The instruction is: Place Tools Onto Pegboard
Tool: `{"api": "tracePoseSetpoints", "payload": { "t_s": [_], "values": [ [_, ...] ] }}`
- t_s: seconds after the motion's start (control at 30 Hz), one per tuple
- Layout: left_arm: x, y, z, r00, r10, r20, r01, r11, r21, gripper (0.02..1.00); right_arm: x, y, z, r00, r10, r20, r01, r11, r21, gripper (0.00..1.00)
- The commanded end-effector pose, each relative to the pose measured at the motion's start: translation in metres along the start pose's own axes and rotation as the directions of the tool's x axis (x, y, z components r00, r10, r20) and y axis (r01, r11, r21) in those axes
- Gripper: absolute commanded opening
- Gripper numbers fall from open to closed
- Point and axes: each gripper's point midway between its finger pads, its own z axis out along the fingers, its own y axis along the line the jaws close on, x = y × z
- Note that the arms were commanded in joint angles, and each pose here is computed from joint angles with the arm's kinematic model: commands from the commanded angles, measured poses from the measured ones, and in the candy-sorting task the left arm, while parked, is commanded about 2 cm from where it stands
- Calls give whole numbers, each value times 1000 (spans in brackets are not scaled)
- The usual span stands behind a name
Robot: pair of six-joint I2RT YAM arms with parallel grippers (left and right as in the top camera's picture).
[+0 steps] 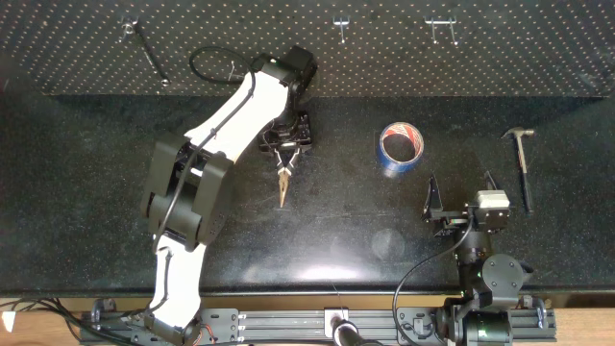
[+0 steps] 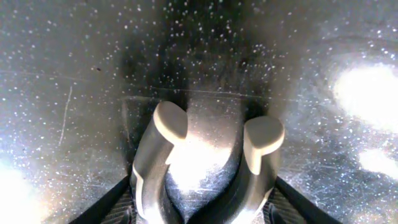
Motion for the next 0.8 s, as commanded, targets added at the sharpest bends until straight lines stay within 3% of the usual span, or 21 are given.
{"api": "tracePoseSetpoints", "payload": {
  "t_s": [0.03,0.1,0.13,0.17,0.3,0.37,0.4,0.47,0.5,0.6,0.67,0.7,0.73,0.8],
  "values": [
    [2,12,18,1000,-17,-17,16,999,-52,303,1,-1,0,1000,-2,0,2,1000,6,974],
    [1,12,18,1000,-17,-15,16,998,-55,178,1,-1,0,1000,-2,0,2,1000,6,976],
    [1,12,18,1000,-17,-15,16,998,-55,58,1,-1,0,1000,-2,0,2,1000,6,974],
    [1,12,18,1000,-17,-15,16,998,-55,29,1,-1,0,1000,-2,0,2,1000,6,974],
    [0,10,9,1000,-12,7,12,999,-45,29,1,-1,0,1000,-2,0,2,1000,6,976],
    [-3,4,-47,986,21,165,-17,1000,-26,29,1,-1,0,1000,-2,0,2,1000,6,976],
    [-2,8,-88,956,42,291,-28,998,-52,29,1,-1,0,1000,-2,0,2,1000,6,976],
    [2,28,-170,836,69,545,7,991,-136,29,1,-1,0,1000,-2,0,2,1000,6,974],
    [10,44,-219,734,69,675,58,985,-164,31,1,-1,0,1000,-2,0,2,1000,6,974],
    [17,97,-305,474,-8,880,239,964,-120,29,1,-1,0,1000,-2,0,2,1000,6,976],
    [-6,93,-315,363,92,927,173,971,-164,29,1,-1,0,1000,-2,0,2,1000,6,974],
    [-18,81,-325,235,165,958,126,972,-198,29,1,-1,0,1000,-2,0,2,1000,6,974],
    [-22,77,-335,114,124,986,120,983,-138,29,1,-1,0,1000,-2,0,2,1000,6,974],
    [-18,78,-340,-47,-9,999,106,994,14,29,1,-1,0,1000,-2,0,2,1000,6,974]
  ]
}}
